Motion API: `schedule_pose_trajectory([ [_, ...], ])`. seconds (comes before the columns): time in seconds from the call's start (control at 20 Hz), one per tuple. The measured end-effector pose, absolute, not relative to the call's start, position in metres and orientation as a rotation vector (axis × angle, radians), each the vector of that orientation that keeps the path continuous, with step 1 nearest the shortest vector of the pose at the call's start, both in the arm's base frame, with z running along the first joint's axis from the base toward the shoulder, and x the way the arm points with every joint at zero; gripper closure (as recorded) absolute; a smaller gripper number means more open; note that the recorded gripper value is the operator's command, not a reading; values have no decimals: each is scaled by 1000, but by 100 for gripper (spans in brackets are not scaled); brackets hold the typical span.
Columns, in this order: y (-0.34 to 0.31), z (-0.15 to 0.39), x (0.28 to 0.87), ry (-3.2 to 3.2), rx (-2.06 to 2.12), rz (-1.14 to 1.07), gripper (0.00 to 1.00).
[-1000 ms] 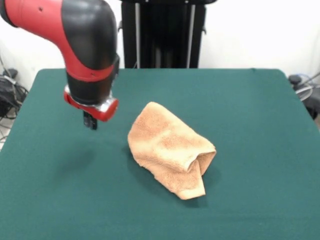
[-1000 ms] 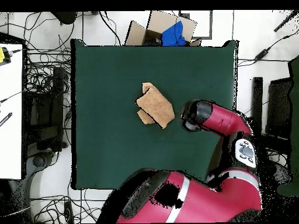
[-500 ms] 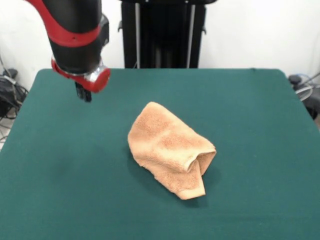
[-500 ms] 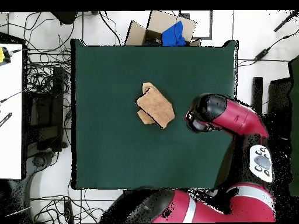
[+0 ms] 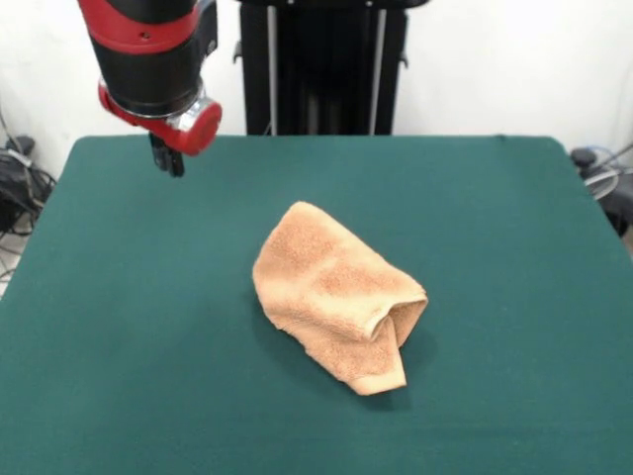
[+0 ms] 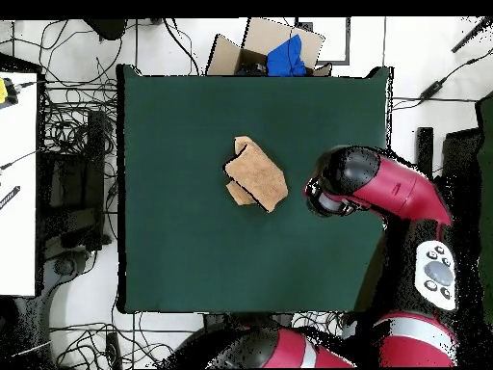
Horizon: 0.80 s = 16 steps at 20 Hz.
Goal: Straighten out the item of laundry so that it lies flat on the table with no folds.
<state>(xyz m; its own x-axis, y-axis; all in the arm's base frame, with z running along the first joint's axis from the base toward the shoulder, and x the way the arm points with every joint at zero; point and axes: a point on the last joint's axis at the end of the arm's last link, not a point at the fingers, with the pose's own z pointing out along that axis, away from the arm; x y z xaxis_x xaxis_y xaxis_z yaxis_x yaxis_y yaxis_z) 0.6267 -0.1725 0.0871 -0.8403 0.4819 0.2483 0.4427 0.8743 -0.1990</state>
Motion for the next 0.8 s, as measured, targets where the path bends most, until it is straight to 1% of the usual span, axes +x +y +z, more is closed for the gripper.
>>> schedule_pose_trajectory([
  [0.6,-147,95,639,-2781,-665,177,100],
  [0.8,-126,96,646,-2793,-649,155,100],
])
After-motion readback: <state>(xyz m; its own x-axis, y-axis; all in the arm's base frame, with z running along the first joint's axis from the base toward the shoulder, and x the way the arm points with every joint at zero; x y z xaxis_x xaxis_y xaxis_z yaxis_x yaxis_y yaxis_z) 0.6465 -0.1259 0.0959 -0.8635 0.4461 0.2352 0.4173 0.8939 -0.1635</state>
